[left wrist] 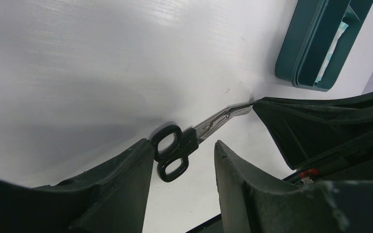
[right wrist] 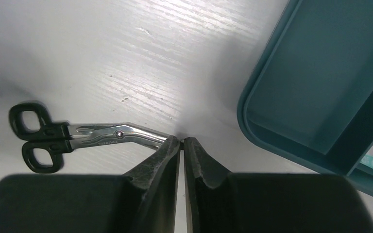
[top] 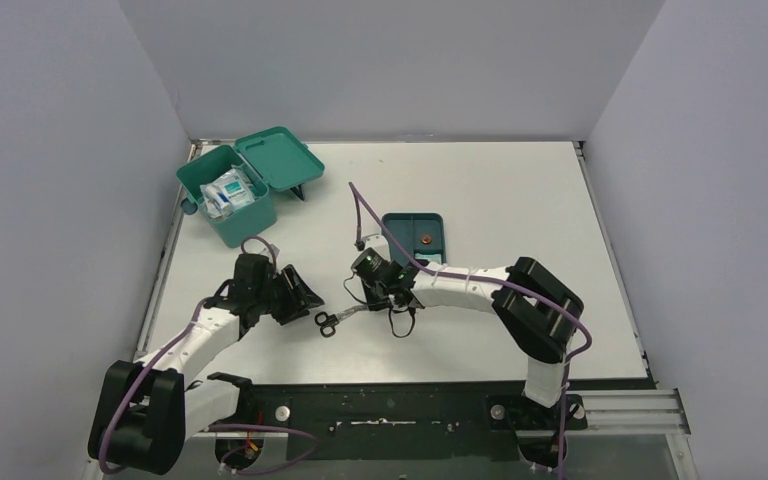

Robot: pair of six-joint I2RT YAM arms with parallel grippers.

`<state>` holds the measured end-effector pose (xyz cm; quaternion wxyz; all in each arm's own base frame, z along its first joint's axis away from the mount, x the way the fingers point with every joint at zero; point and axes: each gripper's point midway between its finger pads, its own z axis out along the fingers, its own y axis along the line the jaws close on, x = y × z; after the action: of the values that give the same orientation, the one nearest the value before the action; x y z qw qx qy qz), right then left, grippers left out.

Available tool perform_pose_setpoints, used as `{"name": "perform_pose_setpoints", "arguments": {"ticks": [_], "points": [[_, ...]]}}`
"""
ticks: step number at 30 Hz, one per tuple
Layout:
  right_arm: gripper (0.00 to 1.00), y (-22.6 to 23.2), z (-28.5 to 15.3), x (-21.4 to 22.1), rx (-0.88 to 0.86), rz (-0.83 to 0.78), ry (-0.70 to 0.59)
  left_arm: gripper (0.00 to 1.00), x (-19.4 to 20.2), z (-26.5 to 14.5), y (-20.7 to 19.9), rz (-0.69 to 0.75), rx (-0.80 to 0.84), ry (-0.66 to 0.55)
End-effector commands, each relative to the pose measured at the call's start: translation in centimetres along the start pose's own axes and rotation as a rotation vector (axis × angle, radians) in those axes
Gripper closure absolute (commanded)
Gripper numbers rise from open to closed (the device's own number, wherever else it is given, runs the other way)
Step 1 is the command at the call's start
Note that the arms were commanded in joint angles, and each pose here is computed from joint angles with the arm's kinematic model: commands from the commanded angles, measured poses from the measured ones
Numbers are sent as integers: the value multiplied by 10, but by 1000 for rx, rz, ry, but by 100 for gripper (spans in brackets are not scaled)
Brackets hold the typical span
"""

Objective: Organize the medicine kit
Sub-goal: Pick up the scissors from the center of the board.

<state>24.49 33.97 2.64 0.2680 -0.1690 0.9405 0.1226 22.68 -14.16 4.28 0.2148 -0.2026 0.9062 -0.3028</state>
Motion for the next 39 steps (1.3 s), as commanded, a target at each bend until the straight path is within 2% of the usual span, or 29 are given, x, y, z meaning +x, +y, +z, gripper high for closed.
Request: {"name": "perform_pose_setpoints", "arguments": {"ticks": [1,18,33,39], "points": [[89,0,1,-7,39,-15,-21,53,-4,-1,-2,12,4,-9],[90,-14,13,17,83,-23,25,46,5,0,10,-24,-35,7],[90,-9,15,20,47,-12,18,46,49,12,7,-267,70,87],[90,-9,13,21,40,-5,20,47,47,9,0,-318,96,17]]}}
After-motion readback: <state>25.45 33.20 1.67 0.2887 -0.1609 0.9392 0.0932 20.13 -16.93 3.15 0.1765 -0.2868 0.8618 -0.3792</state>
